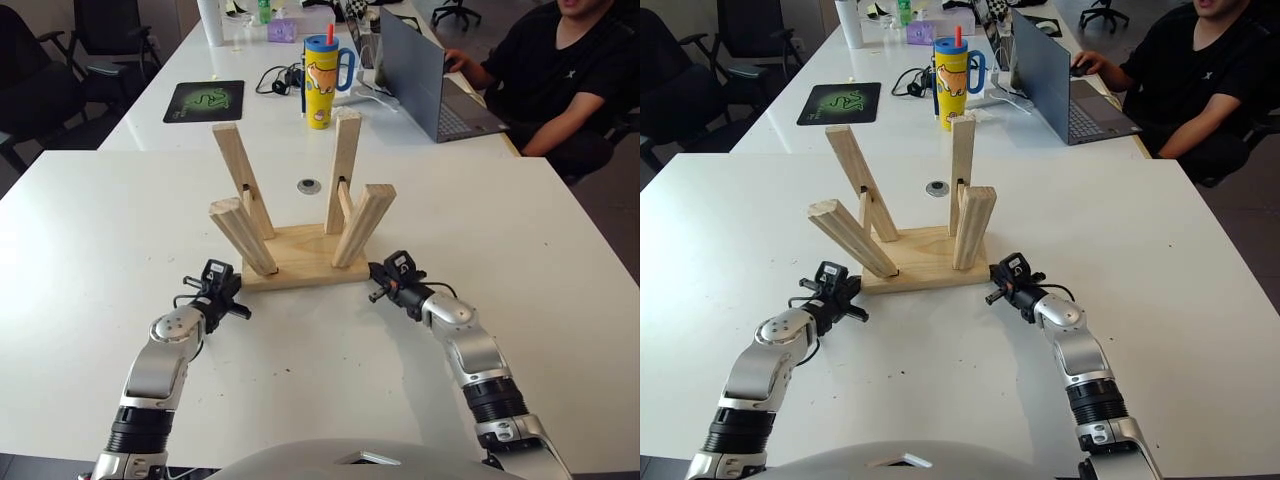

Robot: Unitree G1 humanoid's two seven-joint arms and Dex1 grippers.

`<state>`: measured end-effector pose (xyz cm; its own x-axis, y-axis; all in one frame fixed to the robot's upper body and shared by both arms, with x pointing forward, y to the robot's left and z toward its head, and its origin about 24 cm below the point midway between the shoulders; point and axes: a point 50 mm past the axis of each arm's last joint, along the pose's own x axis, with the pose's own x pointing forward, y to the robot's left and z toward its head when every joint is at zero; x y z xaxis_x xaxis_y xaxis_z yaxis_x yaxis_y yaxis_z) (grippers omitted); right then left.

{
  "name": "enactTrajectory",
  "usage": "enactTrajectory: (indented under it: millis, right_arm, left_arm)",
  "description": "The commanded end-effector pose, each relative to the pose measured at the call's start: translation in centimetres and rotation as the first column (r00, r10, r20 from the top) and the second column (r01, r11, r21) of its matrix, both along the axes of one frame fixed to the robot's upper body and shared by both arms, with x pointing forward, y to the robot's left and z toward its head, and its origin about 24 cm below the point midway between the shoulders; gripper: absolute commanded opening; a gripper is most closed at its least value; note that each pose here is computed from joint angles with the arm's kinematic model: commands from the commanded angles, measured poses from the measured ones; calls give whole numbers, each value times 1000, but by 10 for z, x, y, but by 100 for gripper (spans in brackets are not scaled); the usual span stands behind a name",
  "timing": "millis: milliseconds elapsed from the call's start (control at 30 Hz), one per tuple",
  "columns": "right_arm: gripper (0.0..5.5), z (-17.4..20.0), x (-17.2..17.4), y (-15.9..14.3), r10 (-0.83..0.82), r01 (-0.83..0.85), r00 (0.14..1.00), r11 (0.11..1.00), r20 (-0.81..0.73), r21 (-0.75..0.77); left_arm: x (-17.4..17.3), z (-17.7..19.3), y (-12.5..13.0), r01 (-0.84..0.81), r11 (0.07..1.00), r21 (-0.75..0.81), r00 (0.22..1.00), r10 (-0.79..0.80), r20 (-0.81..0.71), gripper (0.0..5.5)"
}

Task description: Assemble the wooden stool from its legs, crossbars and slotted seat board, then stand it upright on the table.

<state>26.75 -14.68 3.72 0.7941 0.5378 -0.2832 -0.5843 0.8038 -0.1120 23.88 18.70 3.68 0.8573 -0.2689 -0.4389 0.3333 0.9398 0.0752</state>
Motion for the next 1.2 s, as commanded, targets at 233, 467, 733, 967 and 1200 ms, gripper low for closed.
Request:
enactTrajectory:
  millis: [233, 467, 733, 967, 1200]
  right_arm:
    - [3, 54, -2, 43, 206, -236, 949, 966, 240, 106]
    - [3, 65, 0, 42, 216, -251, 933, 964, 288, 89]
    - [3, 69, 4, 39, 188, -229, 933, 968, 308, 103]
    - [3, 67, 9, 34, 156, -192, 936, 978, 315, 85]
    - [3, 56, 11, 28, 142, -164, 947, 985, 289, 53]
  left_arm:
    - [8, 56, -45, 200, 969, -148, 967, -171, 187, 0]
    - [8, 57, -44, 184, 970, -160, 969, -152, 193, 0]
    - [11, 55, -39, 151, 975, -161, 974, -118, 195, 0]
    - [18, 58, -31, 92, 983, -157, 975, -56, 215, 0]
    - [18, 44, -21, 41, 989, -141, 986, -18, 165, 0]
